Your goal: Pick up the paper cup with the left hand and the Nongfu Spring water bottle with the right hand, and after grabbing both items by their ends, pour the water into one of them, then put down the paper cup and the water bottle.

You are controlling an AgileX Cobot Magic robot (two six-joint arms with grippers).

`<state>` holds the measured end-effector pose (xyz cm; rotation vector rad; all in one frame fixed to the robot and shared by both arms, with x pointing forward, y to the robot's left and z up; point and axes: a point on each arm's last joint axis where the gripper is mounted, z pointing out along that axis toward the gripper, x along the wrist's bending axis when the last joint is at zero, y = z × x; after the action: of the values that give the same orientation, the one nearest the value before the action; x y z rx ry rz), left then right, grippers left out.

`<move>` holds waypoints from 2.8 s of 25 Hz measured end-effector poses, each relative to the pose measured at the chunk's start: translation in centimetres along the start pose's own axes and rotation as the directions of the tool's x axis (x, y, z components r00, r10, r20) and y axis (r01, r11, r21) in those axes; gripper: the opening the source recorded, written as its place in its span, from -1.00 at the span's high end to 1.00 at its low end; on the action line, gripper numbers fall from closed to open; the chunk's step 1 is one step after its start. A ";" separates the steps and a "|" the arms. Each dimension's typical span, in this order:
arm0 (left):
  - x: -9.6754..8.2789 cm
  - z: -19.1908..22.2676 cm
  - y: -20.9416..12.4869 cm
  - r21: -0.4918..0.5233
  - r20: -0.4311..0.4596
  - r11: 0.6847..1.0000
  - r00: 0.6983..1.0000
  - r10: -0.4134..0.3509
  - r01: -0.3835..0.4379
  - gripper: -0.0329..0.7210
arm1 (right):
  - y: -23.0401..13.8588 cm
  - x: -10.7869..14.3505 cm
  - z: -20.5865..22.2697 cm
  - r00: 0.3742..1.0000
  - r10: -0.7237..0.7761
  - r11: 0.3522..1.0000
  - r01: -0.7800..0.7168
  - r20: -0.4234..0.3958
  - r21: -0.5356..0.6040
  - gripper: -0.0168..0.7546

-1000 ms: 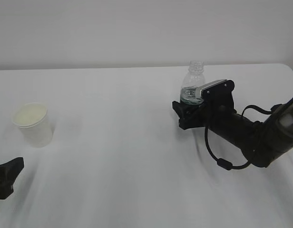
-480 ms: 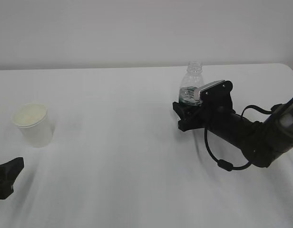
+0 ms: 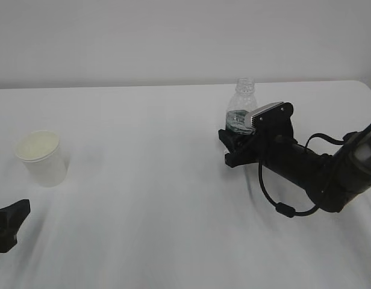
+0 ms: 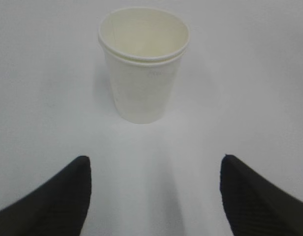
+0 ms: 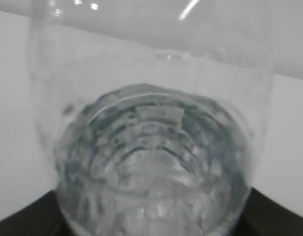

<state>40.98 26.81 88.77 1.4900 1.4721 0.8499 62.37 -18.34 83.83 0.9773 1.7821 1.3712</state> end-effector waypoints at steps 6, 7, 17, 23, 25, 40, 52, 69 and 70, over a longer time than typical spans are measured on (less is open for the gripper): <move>0.0 0.0 0.0 0.000 0.000 1.000 1.000 0.000 0.000 -0.64 | 0.0 0.0 0.0 1.000 0.000 1.000 0.000 0.000 0.000 -0.14; 0.0 0.0 0.0 0.000 0.000 1.000 1.000 0.000 0.000 -0.64 | 0.0 0.0 0.0 1.000 0.000 1.000 0.000 0.000 0.000 -0.14; 0.0 0.0 0.0 0.000 0.000 1.000 1.000 0.000 0.000 -0.64 | 0.0 0.0 0.0 1.000 -0.002 1.000 0.002 -0.003 0.000 -0.13; 0.0 0.0 0.0 0.000 0.000 1.000 1.000 0.000 0.000 -0.64 | 0.6 0.0 -0.1 1.000 -0.014 1.000 0.014 -0.009 0.014 -0.13; 0.0 0.0 0.0 0.000 0.000 1.000 1.000 0.000 0.000 -0.64 | 0.7 0.0 -0.1 1.000 -0.015 1.000 0.015 -0.009 0.012 -0.13; 0.0 0.0 0.0 0.000 0.000 1.000 1.000 0.000 0.000 -0.64 | 3.2 0.3 -1.7 0.999 -0.041 0.999 0.040 -0.025 -0.019 -0.12; 0.0 0.0 0.0 0.000 0.000 1.000 1.000 0.000 0.000 -0.62 | 4.5 0.8 -4.2 0.998 -0.047 0.999 0.046 -0.032 -0.022 -0.12; 0.0 0.0 0.0 0.000 0.000 1.000 1.000 0.000 0.000 -0.62 | 5.0 1.8 -7.9 0.998 -0.039 0.999 0.039 -0.041 0.003 -0.12; 0.0 0.0 0.0 0.000 0.000 1.000 1.000 0.000 0.000 -0.62 | 5.1 1.9 -8.1 0.998 -0.039 0.999 0.039 -0.041 0.002 -0.12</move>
<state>40.98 26.81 88.77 1.4900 1.4721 0.8499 55.27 -19.67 90.39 0.9172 1.8241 1.3734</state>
